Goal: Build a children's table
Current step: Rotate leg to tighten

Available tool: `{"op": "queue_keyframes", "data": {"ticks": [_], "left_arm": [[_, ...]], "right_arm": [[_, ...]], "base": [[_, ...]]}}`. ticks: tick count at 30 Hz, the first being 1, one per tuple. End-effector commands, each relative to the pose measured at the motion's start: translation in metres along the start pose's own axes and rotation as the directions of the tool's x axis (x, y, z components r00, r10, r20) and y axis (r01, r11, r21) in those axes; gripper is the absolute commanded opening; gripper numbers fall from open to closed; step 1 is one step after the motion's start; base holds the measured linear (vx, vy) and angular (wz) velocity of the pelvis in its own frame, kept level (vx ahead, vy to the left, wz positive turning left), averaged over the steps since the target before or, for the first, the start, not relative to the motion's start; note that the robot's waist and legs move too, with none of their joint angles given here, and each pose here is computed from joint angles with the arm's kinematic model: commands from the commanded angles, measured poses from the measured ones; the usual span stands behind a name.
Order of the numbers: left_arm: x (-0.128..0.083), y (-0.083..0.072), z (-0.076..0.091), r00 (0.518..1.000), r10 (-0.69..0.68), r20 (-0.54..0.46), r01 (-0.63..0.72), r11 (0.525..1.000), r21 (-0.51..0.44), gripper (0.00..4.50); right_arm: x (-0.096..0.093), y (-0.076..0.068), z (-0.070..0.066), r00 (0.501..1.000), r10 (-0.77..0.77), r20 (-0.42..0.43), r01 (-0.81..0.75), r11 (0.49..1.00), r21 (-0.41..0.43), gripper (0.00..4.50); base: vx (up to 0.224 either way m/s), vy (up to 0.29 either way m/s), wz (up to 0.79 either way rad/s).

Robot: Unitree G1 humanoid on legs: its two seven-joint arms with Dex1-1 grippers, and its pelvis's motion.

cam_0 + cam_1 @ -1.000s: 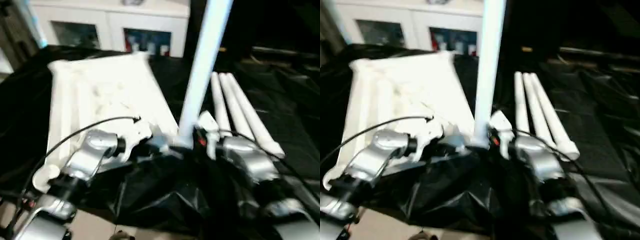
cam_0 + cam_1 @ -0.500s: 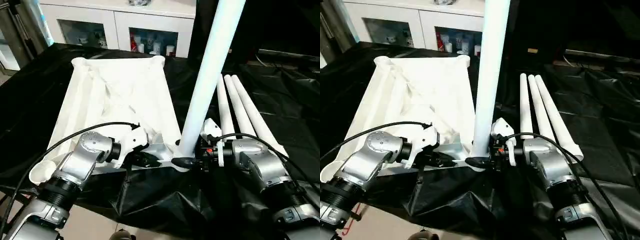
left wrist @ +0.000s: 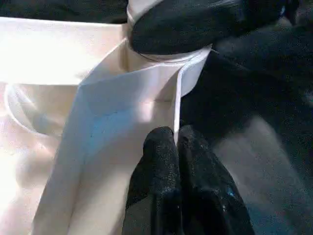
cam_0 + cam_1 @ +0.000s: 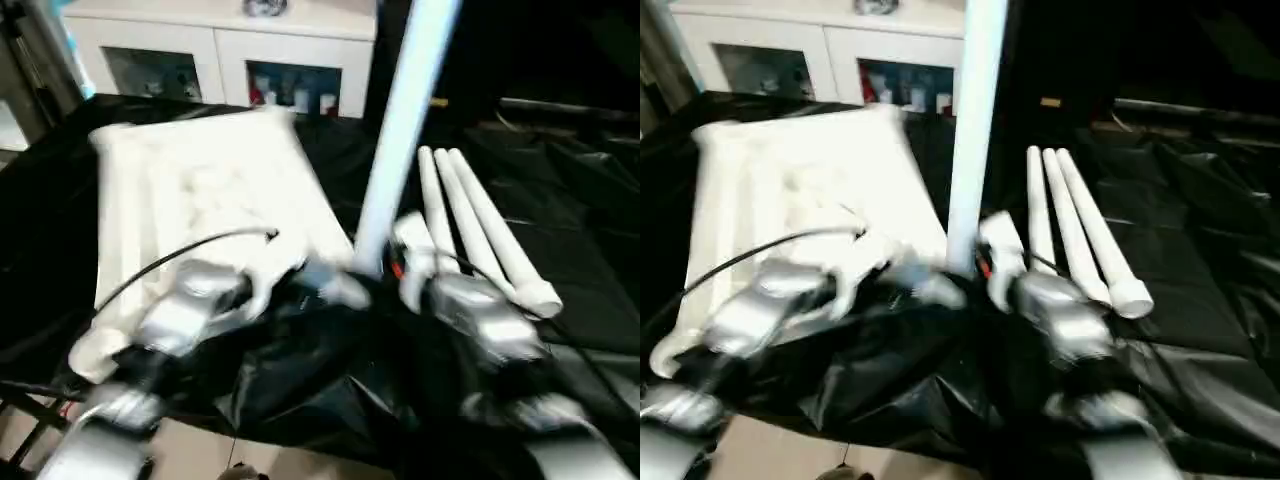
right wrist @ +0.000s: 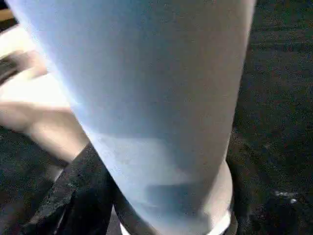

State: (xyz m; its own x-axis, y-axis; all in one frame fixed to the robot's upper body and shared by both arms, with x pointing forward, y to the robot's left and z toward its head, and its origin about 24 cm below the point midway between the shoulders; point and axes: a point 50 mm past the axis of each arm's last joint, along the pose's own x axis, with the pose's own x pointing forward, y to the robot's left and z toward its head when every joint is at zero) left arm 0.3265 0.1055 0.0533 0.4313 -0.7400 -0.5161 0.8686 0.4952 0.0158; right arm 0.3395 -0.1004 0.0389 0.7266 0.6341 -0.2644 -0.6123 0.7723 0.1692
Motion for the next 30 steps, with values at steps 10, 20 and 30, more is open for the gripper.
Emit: {"op": "queue_keyframes", "data": {"ticks": [10, 20, 30], "left_arm": [[0.012, -0.006, 0.039, 0.991, 0.047, 0.122, -0.053, 0.998, 0.043, 0.0], [-0.001, -0.018, 0.023, 0.984, -0.161, 0.081, 0.146, 0.976, 0.164, 0.0], [-0.024, -0.023, 0.005, 0.936, -0.351, 0.002, 0.341, 0.913, 0.225, 0.0]], "right_arm": [[0.024, 0.04, -0.018, 0.996, 0.075, -0.046, -0.073, 0.997, 0.037, 3.62], [-0.011, 0.021, -0.011, 0.952, 0.292, -0.094, -0.303, 0.942, -0.143, 3.92], [-0.056, 0.002, -0.006, 0.84, 0.495, -0.225, -0.536, 0.823, -0.19, 3.92]], "base": [[0.0, 0.0, 0.0], [0.0, 0.0, 0.0], [0.0, 0.0, 0.0]]}}
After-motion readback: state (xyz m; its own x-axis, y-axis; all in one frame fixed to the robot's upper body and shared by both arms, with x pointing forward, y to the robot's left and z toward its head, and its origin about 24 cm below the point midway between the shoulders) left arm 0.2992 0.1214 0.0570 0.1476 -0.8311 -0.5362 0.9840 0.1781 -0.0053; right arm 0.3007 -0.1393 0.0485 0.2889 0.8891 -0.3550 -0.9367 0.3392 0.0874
